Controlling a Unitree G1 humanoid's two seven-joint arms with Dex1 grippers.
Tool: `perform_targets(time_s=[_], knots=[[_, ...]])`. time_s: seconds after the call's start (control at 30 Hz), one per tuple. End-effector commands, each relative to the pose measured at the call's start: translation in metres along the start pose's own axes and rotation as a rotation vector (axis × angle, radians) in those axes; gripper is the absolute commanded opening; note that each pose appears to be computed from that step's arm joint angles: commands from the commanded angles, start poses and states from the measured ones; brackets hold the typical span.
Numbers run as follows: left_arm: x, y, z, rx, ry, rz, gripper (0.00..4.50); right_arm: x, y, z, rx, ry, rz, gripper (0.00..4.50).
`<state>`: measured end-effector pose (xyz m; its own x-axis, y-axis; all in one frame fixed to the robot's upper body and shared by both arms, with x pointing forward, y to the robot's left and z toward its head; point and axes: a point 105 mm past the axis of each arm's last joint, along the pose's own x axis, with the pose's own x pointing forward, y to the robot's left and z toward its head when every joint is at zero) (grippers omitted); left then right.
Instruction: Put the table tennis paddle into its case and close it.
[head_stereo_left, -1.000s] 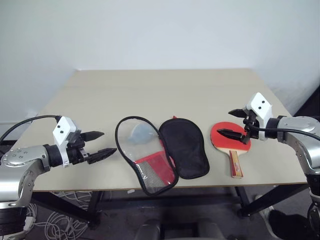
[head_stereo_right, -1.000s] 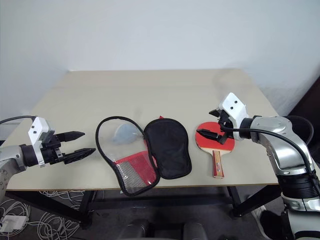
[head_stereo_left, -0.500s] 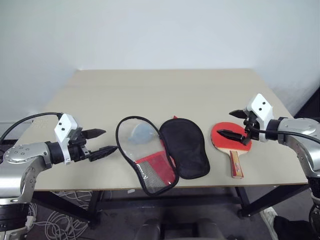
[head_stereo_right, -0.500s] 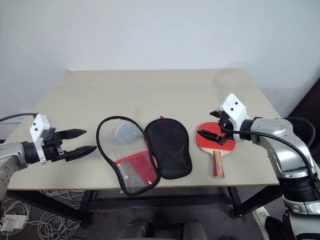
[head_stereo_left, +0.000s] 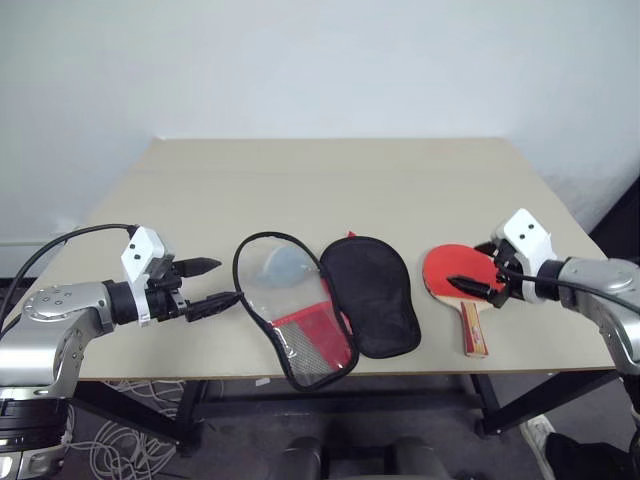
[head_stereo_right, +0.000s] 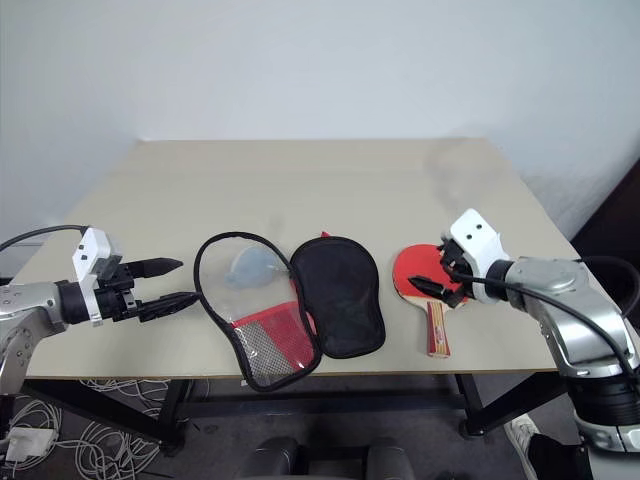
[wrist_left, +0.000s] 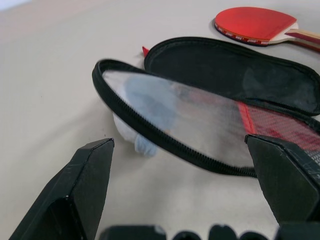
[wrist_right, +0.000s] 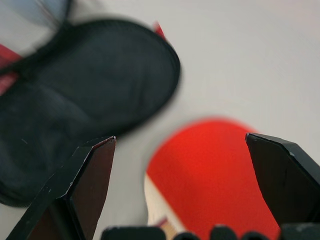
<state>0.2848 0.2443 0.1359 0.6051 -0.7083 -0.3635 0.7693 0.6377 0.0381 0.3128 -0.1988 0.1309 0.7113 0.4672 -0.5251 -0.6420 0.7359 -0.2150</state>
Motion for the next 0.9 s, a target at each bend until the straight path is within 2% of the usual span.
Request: perform_targets(time_s=[0.03, 0.13, 0.3, 0.63, 0.83, 0.9], knots=[[0.004, 0.002, 0.013, 0.046, -0.024, -0.013, 4.45, 0.0, -0.008, -0.012, 0.063, 0.063, -0.142, 4.5], [0.006, 0.002, 0.015, 0.052, -0.021, -0.026, 4.45, 0.004, -0.007, -0.034, 0.177, 0.151, -0.231, 4.5], [0.006, 0.003, 0.013, 0.052, -0.017, -0.031, 4.45, 0.003, 0.013, -0.05, 0.269, 0.222, -0.266, 4.5], [0.013, 0.004, 0.013, 0.061, -0.018, -0.05, 4.45, 0.006, 0.037, -0.062, 0.343, 0.287, -0.285, 4.5], [0.014, 0.005, 0.014, 0.068, -0.022, -0.049, 4.45, 0.013, 0.027, -0.068, 0.512, 0.278, -0.381, 4.5], [0.014, 0.005, 0.015, 0.069, -0.024, -0.047, 4.5, 0.014, 0.021, -0.071, 0.566, 0.278, -0.417, 3.89]])
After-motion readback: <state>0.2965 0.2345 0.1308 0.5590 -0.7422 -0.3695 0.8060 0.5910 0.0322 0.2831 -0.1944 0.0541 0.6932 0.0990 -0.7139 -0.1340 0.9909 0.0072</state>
